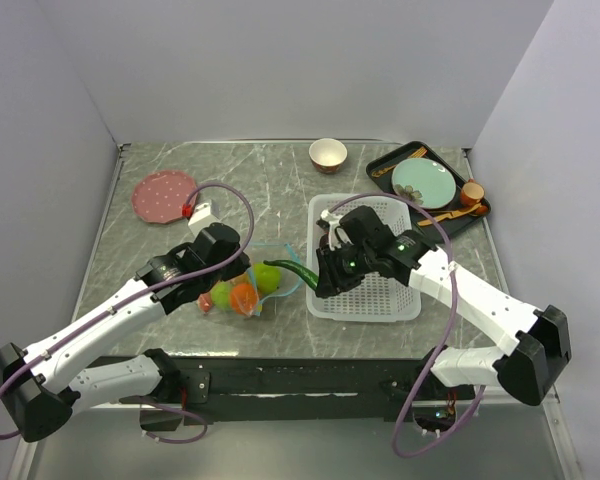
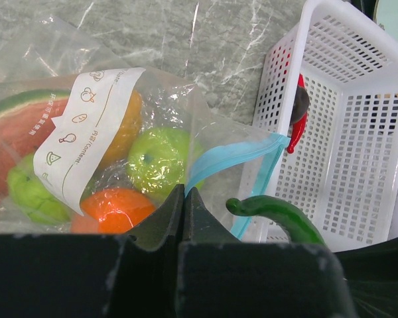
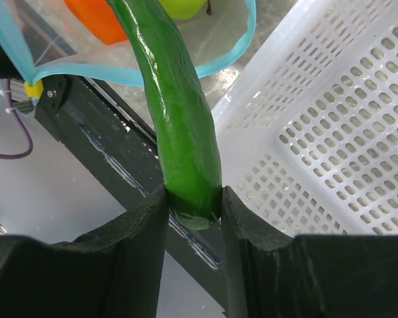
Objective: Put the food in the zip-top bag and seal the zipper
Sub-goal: Place the fake vegetable in the zipper food storage bag.
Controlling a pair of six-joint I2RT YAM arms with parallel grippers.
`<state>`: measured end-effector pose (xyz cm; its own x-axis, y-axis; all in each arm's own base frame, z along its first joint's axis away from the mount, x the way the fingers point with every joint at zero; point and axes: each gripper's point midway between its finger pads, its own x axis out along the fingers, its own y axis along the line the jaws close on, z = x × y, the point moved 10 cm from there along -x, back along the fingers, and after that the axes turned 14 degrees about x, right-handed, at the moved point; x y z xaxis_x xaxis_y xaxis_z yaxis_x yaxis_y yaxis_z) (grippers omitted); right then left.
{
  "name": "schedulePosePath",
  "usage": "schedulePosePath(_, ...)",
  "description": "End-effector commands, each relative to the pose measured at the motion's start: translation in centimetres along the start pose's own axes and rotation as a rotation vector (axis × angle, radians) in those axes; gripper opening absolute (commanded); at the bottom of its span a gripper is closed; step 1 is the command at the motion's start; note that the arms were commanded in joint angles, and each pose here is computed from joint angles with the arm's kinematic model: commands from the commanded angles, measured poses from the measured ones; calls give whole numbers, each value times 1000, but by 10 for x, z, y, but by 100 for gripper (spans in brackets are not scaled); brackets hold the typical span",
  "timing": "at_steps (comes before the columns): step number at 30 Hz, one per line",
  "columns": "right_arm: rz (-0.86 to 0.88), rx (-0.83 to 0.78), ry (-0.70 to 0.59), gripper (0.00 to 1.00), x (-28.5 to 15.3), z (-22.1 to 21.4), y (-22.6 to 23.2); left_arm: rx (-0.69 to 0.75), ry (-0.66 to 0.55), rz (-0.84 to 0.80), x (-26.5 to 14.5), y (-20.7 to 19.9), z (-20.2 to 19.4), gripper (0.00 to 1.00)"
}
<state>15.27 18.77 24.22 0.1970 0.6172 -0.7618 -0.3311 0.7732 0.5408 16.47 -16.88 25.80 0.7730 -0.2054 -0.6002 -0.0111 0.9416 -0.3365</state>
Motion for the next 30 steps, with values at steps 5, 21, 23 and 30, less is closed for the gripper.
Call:
schedulePosePath(5, -12, -32, 1, 28, 14, 25, 19, 2, -38, -79, -7, -11, 13, 1)
schedulePosePath(21, 48, 58, -50, 32, 62, 55, 61, 19, -22, -109, -10, -13, 12, 1)
schedulePosePath(23, 95, 62, -79, 33, 62, 58, 68, 15, -26, -109, -10, -12, 12, 1)
schedulePosePath(30, 154, 90, -78, 54, 72, 63, 77, 12, -42, -87, -14, -11, 17, 1)
